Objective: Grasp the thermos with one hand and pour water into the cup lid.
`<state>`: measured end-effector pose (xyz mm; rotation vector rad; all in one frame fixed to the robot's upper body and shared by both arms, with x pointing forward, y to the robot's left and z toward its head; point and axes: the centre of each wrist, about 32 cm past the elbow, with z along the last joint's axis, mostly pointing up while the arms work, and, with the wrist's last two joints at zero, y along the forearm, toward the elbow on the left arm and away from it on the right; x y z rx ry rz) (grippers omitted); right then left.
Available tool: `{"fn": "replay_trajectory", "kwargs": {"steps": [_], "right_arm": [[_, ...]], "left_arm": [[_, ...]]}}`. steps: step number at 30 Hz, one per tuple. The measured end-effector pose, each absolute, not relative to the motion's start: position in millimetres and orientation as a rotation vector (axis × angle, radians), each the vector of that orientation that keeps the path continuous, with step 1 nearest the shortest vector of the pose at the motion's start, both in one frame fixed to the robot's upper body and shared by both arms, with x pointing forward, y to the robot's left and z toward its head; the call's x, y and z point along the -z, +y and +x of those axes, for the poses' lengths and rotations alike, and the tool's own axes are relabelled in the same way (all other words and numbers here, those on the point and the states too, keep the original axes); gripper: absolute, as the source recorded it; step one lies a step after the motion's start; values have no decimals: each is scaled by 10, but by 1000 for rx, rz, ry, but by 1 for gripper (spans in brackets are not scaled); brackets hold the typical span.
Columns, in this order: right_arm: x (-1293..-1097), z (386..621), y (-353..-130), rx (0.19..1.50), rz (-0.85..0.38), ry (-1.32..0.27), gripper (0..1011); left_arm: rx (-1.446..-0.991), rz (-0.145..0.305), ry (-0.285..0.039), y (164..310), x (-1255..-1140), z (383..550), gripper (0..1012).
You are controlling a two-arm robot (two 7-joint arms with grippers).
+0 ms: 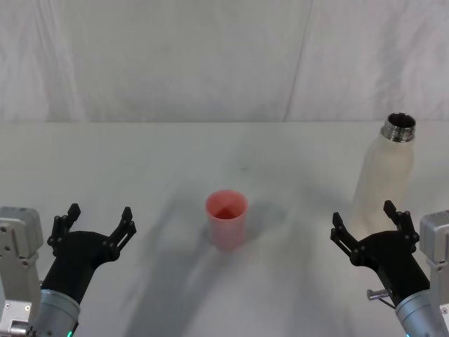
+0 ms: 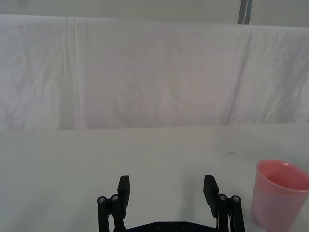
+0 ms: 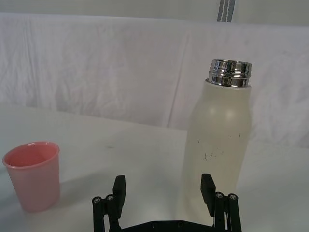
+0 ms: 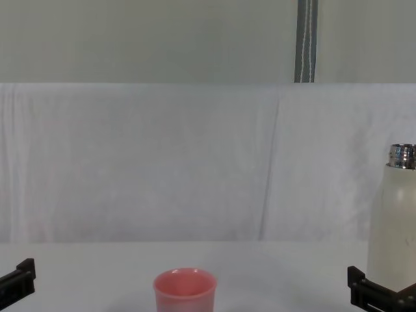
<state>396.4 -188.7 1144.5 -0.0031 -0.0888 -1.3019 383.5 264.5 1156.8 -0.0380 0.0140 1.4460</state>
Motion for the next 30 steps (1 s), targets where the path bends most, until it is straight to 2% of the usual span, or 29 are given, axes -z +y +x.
{"fn": "replay_trajectory", "kwargs": {"steps": [30], "right_arm": [[-11445, 3964, -1887, 1302, -3, -89, 1001]], "left_arm": [[-1446, -38, 14, 2645, -11568, 3835, 1001]]}}
